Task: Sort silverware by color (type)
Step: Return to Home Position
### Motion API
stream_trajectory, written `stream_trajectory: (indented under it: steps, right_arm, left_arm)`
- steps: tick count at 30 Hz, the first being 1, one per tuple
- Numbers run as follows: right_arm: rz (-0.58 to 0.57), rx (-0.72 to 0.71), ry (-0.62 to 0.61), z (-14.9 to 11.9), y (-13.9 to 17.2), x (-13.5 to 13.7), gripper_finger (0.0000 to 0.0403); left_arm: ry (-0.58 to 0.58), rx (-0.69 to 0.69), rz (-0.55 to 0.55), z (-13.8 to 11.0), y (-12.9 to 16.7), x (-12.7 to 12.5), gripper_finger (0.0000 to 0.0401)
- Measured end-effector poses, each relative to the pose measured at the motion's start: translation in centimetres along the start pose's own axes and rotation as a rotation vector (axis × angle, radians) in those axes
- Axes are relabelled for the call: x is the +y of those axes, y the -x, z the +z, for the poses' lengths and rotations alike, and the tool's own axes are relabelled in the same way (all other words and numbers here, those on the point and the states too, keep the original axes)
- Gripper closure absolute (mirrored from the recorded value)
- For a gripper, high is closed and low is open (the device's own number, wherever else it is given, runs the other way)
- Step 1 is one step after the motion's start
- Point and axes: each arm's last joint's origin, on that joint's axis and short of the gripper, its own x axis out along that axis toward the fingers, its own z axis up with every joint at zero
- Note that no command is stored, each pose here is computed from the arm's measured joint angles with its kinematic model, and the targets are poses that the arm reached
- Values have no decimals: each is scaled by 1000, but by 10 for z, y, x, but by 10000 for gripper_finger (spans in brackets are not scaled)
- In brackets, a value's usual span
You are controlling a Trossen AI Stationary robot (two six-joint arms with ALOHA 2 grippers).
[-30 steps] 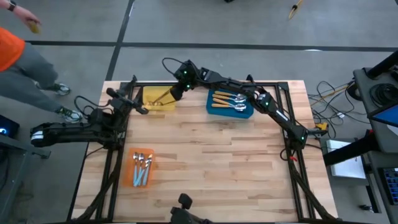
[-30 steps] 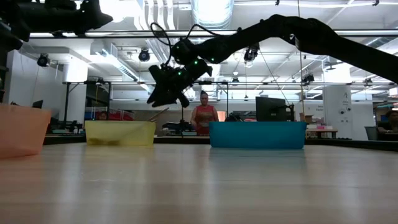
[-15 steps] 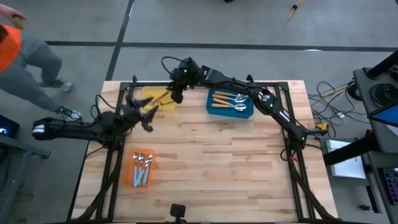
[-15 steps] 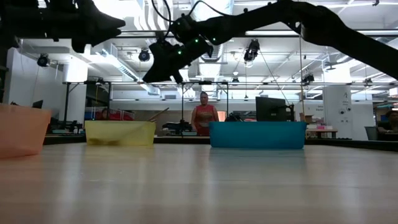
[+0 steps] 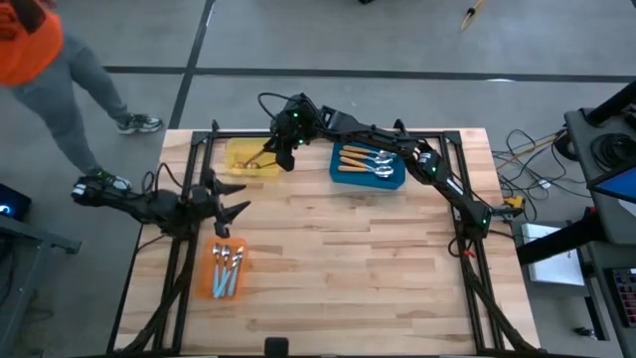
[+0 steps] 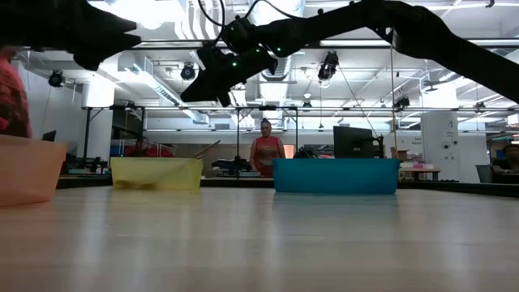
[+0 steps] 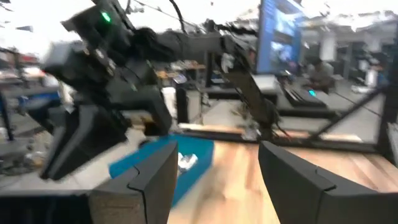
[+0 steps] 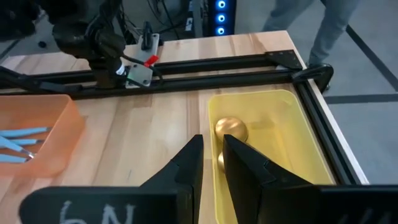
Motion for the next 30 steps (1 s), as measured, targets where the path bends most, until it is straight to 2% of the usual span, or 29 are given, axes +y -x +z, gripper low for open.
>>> stream_trajectory:
  steps: [5,9,13,19,26,30]
  right_arm:
    - [3,-3,27,2,0,2,351]
    - [6,-21,67,7,4,6,351]
    - [13,-33,105,13,7,12,351]
    - [98,-60,157,21,13,24,351]
    - [140,-47,226,23,12,39,351]
    - [193,-50,237,26,14,49,351]
  left_arm:
    - [42,60,-18,-6,10,4,196]
    - [36,76,-92,-9,15,6,196]
    - [38,134,-106,-15,21,8,208]
    - [67,152,-108,-18,26,11,263]
    - [19,193,-117,-23,26,11,345]
    - [19,192,-117,-23,26,11,378]
